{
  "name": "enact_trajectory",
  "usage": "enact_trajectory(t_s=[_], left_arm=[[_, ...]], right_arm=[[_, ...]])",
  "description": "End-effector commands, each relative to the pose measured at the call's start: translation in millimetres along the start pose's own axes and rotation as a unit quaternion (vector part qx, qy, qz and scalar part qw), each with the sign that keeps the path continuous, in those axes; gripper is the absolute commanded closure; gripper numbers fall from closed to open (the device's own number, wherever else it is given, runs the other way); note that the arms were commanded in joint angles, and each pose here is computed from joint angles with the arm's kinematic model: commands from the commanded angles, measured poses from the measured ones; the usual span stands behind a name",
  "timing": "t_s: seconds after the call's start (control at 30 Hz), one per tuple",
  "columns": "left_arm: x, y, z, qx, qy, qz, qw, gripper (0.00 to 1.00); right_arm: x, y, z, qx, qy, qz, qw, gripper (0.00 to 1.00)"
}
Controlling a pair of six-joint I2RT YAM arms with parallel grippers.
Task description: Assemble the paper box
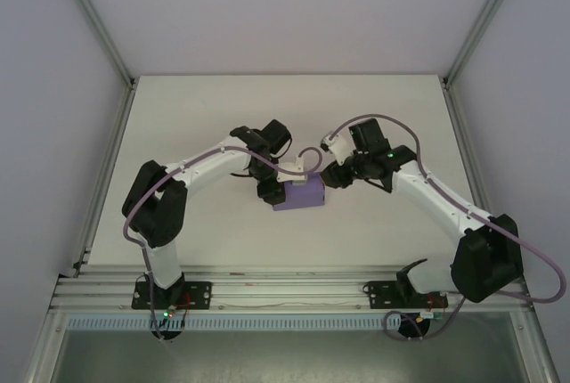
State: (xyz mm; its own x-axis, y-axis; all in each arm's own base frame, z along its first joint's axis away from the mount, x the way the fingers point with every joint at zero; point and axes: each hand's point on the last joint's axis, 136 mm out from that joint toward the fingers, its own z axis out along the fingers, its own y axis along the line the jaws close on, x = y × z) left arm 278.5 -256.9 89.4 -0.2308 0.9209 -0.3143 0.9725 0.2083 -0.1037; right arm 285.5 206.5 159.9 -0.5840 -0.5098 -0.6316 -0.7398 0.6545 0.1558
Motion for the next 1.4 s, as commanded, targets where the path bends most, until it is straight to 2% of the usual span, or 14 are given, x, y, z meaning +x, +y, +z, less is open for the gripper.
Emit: enact_trajectory(t_s=[0.0,0.1,0.17,0.3,0.47,0.73,0.83,0.93,1.23,1.37], left_arm=[[4.3,-1.5,6.0,0.016,0.013,0.002,1.0,0.6],[3.5,0.2,5.5,0.014,0.014,0.0,1.0,0.6],[1.8,3.6,5.8,0.005,0.011,-0.002,1.0,0.6],[1.2,6.5,6.0,-0.001,0.013,-0.006,1.0,0.6],[-4.7,9.1,3.7,-0.007,0.002,-0.011,1.0,0.6],[-13.2,15.0,4.0,-0.015,-0.01,-0.022,1.0,0.58],[-14.3,16.9,6.0,-0.019,-0.008,-0.028,0.999,0.58],[-14.6,17.3,7.0,-0.019,-0.007,-0.031,0.999,0.58],[-17.2,20.5,7.7,-0.03,-0.012,-0.037,0.999,0.57],[-19.1,22.8,6.4,-0.037,-0.019,-0.04,0.998,0.52]], right_arm=[[1.9,-6.4,5.9,0.015,0.005,0.007,1.0,0.77],[1.8,-3.2,7.2,0.004,0.01,0.012,1.0,0.86],[4.0,-5.3,8.8,0.01,0.014,0.018,1.0,0.87],[5.0,-8.5,9.5,0.021,0.008,0.034,0.999,1.0],[-2.2,-6.2,6.5,0.034,-0.03,0.088,0.995,1.0],[-0.6,-17.5,13.8,0.07,-0.137,0.225,0.962,1.0],[7.6,-21.2,17.9,0.076,-0.155,0.25,0.953,1.0],[13.1,-22.8,21.6,0.079,-0.149,0.273,0.947,1.0],[46.7,-27.0,34.5,0.121,-0.126,0.231,0.957,1.0],[56.7,-22.3,44.8,0.107,-0.148,0.224,0.957,1.0]])
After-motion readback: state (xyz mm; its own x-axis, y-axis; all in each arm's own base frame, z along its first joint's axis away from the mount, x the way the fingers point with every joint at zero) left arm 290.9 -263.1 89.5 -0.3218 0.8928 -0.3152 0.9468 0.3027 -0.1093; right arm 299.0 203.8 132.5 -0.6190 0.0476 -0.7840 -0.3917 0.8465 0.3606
